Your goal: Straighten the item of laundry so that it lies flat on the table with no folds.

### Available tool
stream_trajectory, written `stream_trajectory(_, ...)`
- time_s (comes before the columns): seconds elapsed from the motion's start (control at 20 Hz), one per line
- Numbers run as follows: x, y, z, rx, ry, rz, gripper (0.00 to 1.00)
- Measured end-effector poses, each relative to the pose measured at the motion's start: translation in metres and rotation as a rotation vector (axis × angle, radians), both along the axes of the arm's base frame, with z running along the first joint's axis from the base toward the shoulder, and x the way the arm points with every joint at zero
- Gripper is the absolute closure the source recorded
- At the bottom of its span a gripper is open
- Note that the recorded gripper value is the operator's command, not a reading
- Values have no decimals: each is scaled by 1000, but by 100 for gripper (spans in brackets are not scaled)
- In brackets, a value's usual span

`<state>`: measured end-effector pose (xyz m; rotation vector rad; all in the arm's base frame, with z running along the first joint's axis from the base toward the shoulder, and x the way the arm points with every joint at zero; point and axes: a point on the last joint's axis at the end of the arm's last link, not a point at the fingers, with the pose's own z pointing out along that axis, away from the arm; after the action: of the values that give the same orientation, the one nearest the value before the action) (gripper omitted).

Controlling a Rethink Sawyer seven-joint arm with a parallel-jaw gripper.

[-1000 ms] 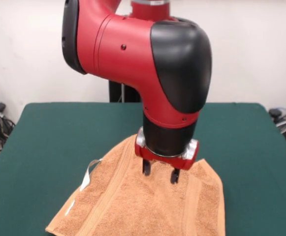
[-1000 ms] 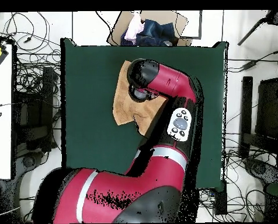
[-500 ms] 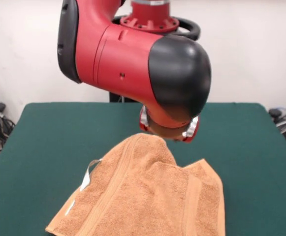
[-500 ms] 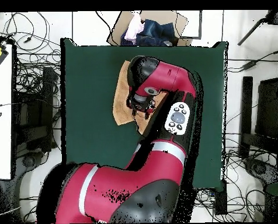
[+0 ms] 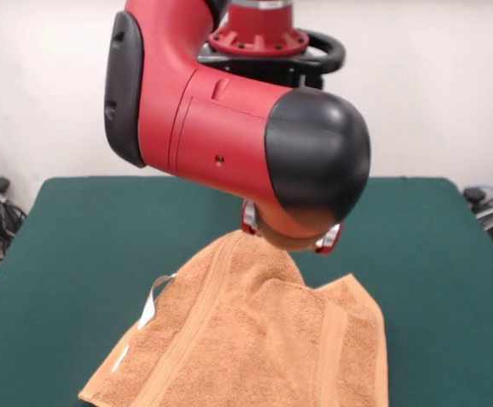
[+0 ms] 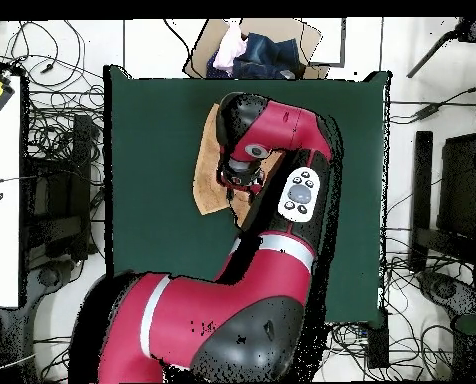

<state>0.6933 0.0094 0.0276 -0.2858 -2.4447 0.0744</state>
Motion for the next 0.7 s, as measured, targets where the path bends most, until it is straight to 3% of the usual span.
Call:
stream_trajectory(0.3,22,0,-18,-38,-144,26,0)
stream_trajectory(0.55,52,13,-34,-80,-295,20,0)
stream_trajectory(0.7,60,19,-37,-85,-314,6,0)
